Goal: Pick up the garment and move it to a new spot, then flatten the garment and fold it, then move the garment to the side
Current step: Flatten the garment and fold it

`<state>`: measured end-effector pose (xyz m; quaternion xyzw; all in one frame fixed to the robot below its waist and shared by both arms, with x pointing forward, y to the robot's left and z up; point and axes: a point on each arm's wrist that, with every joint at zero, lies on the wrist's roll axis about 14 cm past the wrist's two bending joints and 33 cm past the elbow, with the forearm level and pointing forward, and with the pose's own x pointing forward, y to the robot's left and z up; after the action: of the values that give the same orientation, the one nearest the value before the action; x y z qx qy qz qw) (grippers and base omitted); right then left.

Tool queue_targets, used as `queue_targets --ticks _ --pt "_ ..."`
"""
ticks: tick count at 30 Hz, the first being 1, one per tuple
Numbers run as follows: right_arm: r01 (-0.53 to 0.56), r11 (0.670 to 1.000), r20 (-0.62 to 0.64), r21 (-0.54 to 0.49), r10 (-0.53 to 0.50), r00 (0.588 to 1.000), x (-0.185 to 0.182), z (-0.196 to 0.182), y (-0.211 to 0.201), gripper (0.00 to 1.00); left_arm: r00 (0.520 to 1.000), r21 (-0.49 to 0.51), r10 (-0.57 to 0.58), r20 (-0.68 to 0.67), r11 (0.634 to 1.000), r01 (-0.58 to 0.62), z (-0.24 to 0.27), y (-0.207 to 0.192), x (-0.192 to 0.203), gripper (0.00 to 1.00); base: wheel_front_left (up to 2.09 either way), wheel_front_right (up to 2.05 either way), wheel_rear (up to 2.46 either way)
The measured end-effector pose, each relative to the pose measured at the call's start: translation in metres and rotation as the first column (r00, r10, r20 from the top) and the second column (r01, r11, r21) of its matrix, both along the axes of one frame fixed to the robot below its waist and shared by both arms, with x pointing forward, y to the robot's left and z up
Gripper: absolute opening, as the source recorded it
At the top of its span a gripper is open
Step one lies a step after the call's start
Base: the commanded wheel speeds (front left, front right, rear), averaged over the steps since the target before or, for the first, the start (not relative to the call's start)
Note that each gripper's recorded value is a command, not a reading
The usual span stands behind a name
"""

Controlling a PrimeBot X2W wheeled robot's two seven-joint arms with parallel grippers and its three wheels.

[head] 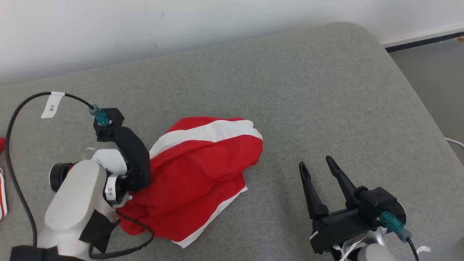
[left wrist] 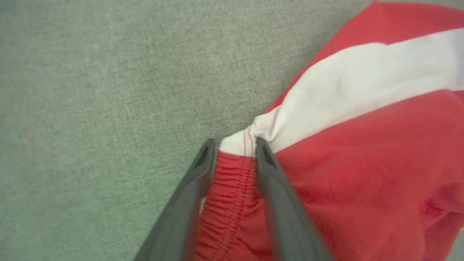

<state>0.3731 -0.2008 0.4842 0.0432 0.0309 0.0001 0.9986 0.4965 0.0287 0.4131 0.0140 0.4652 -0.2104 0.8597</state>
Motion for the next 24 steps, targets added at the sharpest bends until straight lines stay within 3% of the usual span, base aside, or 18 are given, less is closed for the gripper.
queue_targets --ticks 6,10,11,13,19,24 --pt "-0.016 1.000 0.009 0.004 0.016 1.000 0.003 0.002 0.005 1.00 0.968 -0.121 0.056 0.243 0.992 -0.027 0.041 -0.007 0.025 0.00 0.00 0.00 0.00" --pt "-0.023 1.000 0.023 0.004 0.023 0.999 0.006 0.006 0.007 1.00 0.881 -0.240 0.158 0.446 0.969 -0.052 0.082 -0.005 0.040 0.00 0.00 0.00 0.00" --pt "-0.023 1.000 0.023 0.004 0.023 0.999 0.006 0.006 0.007 1.00 0.881 -0.240 0.158 0.446 0.969 -0.052 0.082 -0.005 0.040 0.00 0.00 0.00 0.00" --pt "-0.027 1.000 0.028 0.004 0.027 0.999 0.007 0.008 0.008 1.00 0.833 -0.297 0.196 0.517 0.954 -0.040 0.098 -0.005 0.039 0.00 0.00 0.00 0.00" --pt "-0.046 0.999 0.027 0.009 0.046 0.999 0.006 0.008 0.016 1.00 0.725 -0.405 0.324 0.608 0.912 -0.069 0.106 0.014 0.004 0.00 0.00 0.00 0.00" --pt "-0.071 0.997 0.022 0.016 0.070 0.997 0.004 0.008 0.024 1.00 0.755 -0.397 0.349 0.556 0.909 -0.127 0.066 0.027 -0.053 0.00 0.00 0.00 0.00"
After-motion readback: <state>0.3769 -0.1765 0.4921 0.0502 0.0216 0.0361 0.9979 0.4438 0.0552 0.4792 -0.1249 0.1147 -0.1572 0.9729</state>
